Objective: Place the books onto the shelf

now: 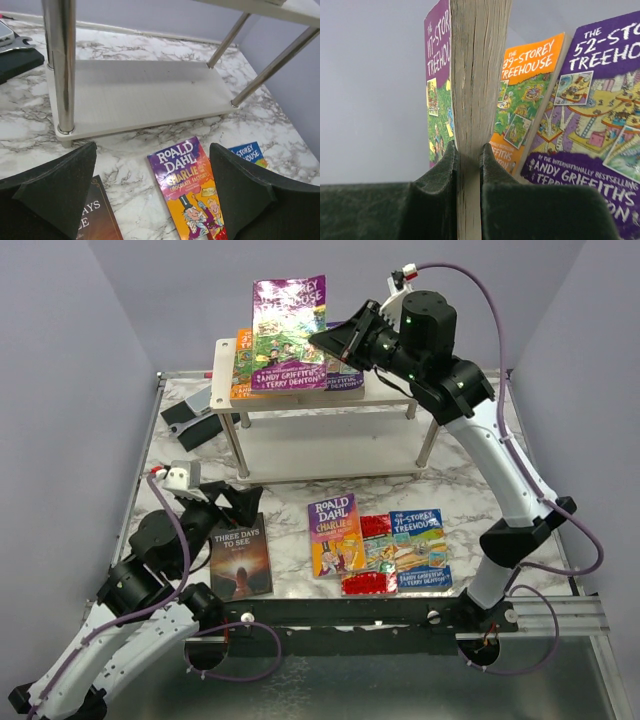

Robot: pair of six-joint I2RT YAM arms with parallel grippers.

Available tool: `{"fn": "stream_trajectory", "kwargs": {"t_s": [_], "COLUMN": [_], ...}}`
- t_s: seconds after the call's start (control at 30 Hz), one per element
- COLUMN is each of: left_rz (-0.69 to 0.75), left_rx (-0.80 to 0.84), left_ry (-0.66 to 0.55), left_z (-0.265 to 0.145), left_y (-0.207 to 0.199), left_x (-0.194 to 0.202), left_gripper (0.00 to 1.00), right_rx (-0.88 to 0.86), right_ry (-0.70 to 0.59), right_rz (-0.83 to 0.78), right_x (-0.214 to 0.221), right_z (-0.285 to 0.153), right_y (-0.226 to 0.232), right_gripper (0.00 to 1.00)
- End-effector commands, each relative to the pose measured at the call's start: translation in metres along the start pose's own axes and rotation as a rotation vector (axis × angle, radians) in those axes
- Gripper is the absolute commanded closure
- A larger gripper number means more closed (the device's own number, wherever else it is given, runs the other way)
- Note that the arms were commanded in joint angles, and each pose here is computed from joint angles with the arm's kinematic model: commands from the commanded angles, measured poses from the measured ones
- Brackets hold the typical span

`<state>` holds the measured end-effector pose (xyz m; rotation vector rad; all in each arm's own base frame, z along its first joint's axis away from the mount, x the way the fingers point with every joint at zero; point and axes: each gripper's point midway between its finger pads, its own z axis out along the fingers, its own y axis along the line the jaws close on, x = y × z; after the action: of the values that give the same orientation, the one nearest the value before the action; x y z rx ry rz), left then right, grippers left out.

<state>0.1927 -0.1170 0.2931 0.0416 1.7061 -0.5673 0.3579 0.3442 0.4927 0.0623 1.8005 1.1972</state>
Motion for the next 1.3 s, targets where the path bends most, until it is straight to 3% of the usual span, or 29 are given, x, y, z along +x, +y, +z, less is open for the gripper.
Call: {"fn": "stream_trajectory", "kwargs": {"t_s": [0.0, 0.6, 1.27], "left_rz": [-0.02, -0.017, -0.015], "left_rx": [-0.071, -0.061, -0.068], "left_ry": [-0.055, -0.044, -0.04], "left_z": [-0.009, -0.008, -0.007], "left_y": [0.017, 0.015, 0.016], "left_x": [-0.007, -0.004, -0.003], "left_gripper": [0.05, 0.05, 0.04], "right_rx": [-0.183, -0.188, -0.107], "right_ry": [-0.062, 0.02, 0.041], "right_rz": [0.039, 0.133, 0.175], "right_x": [-0.032, -0.007, 0.013], "right_z": [0.001, 0.062, 0.08], "right_y": [0.043, 0.012, -0.021], "right_gripper": [0.99, 1.0, 0.99]}}
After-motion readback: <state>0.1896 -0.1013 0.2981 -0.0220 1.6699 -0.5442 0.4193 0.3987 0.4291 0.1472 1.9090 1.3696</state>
